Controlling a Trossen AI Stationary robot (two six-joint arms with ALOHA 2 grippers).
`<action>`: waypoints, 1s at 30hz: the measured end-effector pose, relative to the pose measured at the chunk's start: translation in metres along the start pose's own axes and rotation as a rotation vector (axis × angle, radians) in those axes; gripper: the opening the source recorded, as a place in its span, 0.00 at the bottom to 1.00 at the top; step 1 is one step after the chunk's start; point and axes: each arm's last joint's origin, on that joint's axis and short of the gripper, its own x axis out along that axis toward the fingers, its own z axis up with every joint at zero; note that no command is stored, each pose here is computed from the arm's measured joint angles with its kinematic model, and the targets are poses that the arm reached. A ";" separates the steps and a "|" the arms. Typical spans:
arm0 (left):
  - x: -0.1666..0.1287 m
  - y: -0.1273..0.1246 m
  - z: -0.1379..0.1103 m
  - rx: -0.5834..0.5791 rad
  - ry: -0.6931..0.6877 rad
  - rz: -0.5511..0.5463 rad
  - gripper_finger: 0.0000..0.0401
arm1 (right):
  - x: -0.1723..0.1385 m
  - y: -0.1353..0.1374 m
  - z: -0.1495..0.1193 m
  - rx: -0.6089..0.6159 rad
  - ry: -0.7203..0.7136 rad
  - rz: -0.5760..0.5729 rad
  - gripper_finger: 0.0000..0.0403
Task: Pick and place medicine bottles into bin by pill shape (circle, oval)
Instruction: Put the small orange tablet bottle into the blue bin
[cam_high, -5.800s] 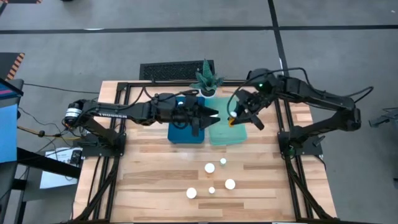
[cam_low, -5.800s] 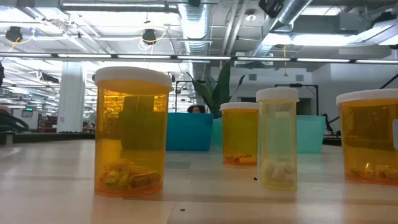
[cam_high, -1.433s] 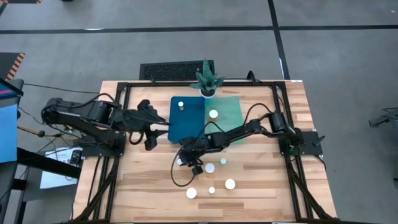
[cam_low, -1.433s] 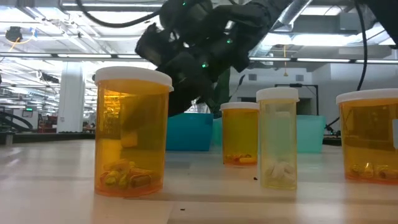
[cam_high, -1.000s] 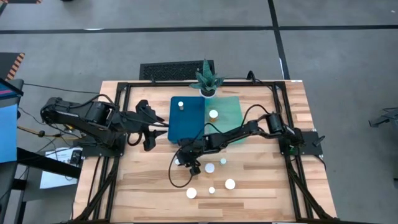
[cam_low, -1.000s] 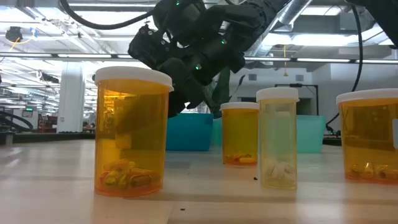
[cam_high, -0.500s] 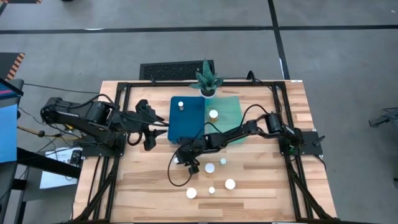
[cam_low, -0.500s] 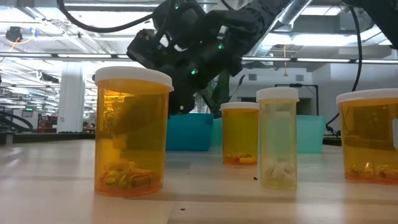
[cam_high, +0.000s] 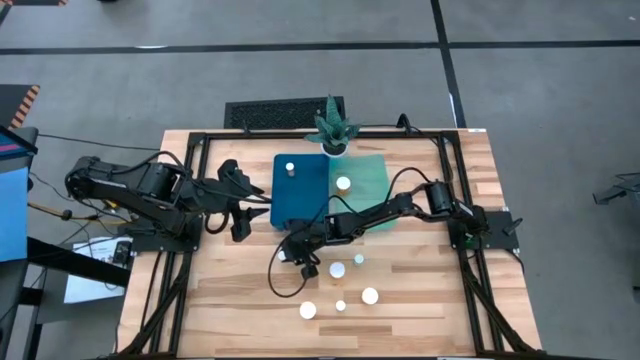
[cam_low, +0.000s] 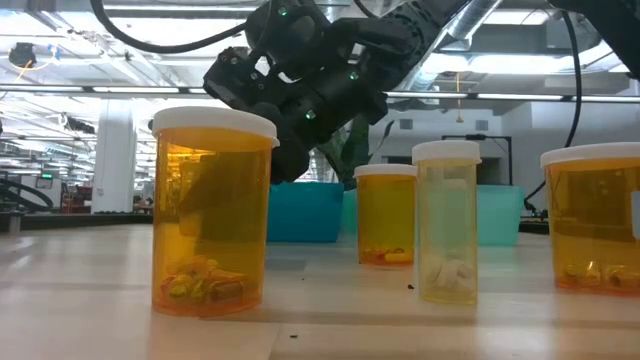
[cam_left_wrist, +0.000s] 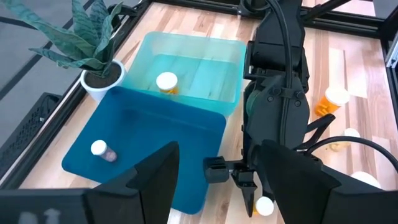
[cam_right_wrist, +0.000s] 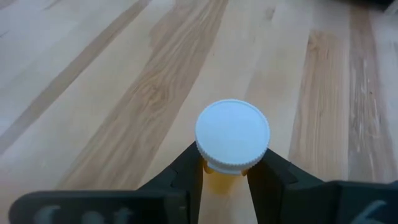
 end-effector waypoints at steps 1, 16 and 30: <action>0.000 0.000 0.000 0.000 0.000 0.000 0.55 | 0.000 0.002 0.000 -0.003 -0.001 0.003 0.29; 0.000 0.000 0.000 0.010 0.000 0.000 0.55 | 0.004 0.004 -0.008 0.031 0.041 0.027 0.39; 0.000 0.000 0.000 0.014 -0.004 0.010 0.55 | -0.006 0.008 0.004 0.077 0.013 0.050 0.41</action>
